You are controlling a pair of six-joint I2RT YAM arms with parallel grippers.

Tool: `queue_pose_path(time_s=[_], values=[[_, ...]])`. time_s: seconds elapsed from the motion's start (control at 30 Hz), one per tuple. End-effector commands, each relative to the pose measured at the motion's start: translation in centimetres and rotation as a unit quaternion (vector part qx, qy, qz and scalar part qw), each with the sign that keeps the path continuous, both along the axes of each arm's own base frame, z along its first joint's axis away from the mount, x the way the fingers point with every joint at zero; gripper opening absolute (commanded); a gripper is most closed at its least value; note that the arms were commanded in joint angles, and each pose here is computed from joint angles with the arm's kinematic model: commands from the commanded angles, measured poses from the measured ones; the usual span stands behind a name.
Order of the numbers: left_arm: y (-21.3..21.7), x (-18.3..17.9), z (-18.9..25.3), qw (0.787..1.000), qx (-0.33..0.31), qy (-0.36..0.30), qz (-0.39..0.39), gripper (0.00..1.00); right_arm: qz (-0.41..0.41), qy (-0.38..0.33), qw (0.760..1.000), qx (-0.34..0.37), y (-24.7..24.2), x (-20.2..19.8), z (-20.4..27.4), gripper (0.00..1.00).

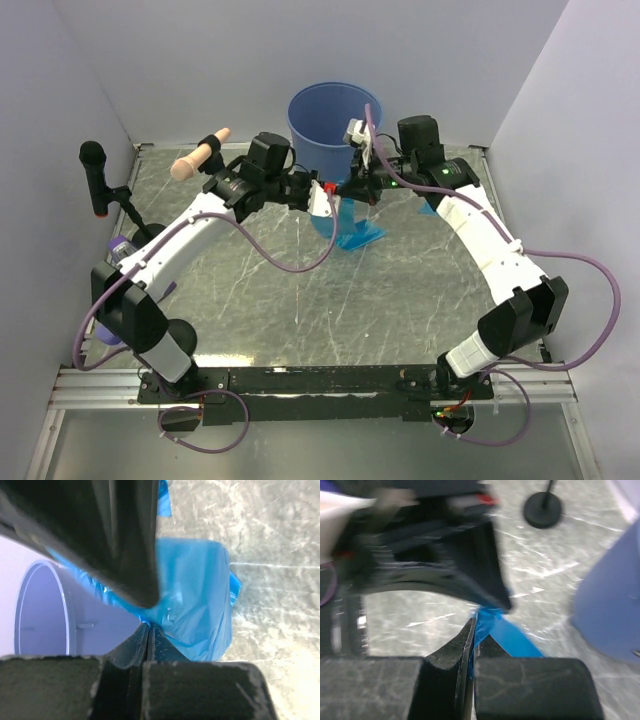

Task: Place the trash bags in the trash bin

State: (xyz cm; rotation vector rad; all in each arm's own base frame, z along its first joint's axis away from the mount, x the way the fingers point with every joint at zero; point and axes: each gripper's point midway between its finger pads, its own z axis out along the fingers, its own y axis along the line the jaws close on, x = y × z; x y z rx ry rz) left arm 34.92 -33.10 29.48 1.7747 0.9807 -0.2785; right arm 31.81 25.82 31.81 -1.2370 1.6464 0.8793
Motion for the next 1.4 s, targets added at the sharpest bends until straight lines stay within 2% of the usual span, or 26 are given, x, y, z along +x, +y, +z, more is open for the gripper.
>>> queue_pose_path(time_s=[0.0,0.13,0.27,0.33,0.4,0.47,0.57,0.67,0.8,0.93,1.07,1.13,1.27,1.37], values=[[-0.6,-2.4,7.1,0.994,-0.09,-0.048,-0.032,0.01,-0.08,-0.024,0.995,-0.052,-1.0,3.9,-2.6,0.0],[-0.9,-1.0,9.3,0.991,-0.104,-0.085,-0.018,0.01,-0.029,-0.013,0.998,-0.058,-0.1,1.8,-3.2,0.0],[-0.2,0.4,5.1,0.997,-0.061,-0.044,-0.003,0.01,0.025,-0.031,0.999,0.002,1.2,-1.0,1.0,0.0],[0.2,-0.4,1.9,1.0,-0.028,-0.008,-0.011,0.01,0.022,-0.048,0.998,0.034,1.4,-0.7,3.8,0.0],[0.4,-1.6,0.5,0.999,-0.018,0.015,-0.026,0.01,-0.005,-0.056,0.997,0.046,1.3,0.9,5.4,0.0],[0.1,-2.5,1.5,0.999,-0.033,0.016,-0.034,0.01,-0.037,-0.075,0.996,0.023,0.9,2.9,4.6,0.0],[-0.4,-2.5,4.7,0.997,-0.071,-0.002,-0.033,0.01,-0.062,-0.057,0.996,-0.03,0.3,4.6,0.5,0.0],[-0.7,-1.5,7.5,0.994,-0.099,-0.034,-0.021,0.0,-0.024,-0.029,0.999,-0.031,1.0,2.5,-0.8,0.0],[-0.1,0.6,6.0,0.996,-0.079,-0.034,0.008,0.01,0.043,-0.022,0.999,-0.003,2.0,-1.4,1.0,0.0],[1.5,2.0,2.8,0.998,-0.044,-0.02,0.036,0.01,0.058,-0.036,0.998,0.0,1.7,-2.2,2.1,0.0],[2.0,1.7,0.0,0.999,-0.012,0.017,0.043,0.01,0.063,-0.023,0.997,0.026,1.5,-1.6,3.0,0.0],[1.9,1.5,0.6,0.999,-0.019,0.02,0.041,0.0,0.052,-0.023,0.998,0.017,1.7,-0.7,2.0,0.0],[0.8,0.3,4.6,0.997,-0.071,0.008,0.01,0.01,-0.019,-0.038,0.998,-0.037,1.5,2.4,-1.2,0.0],[0.2,-0.4,5.3,0.997,-0.08,0.013,-0.001,0.0,-0.022,-0.041,0.998,-0.036,1.9,3.3,-0.8,0.0]])
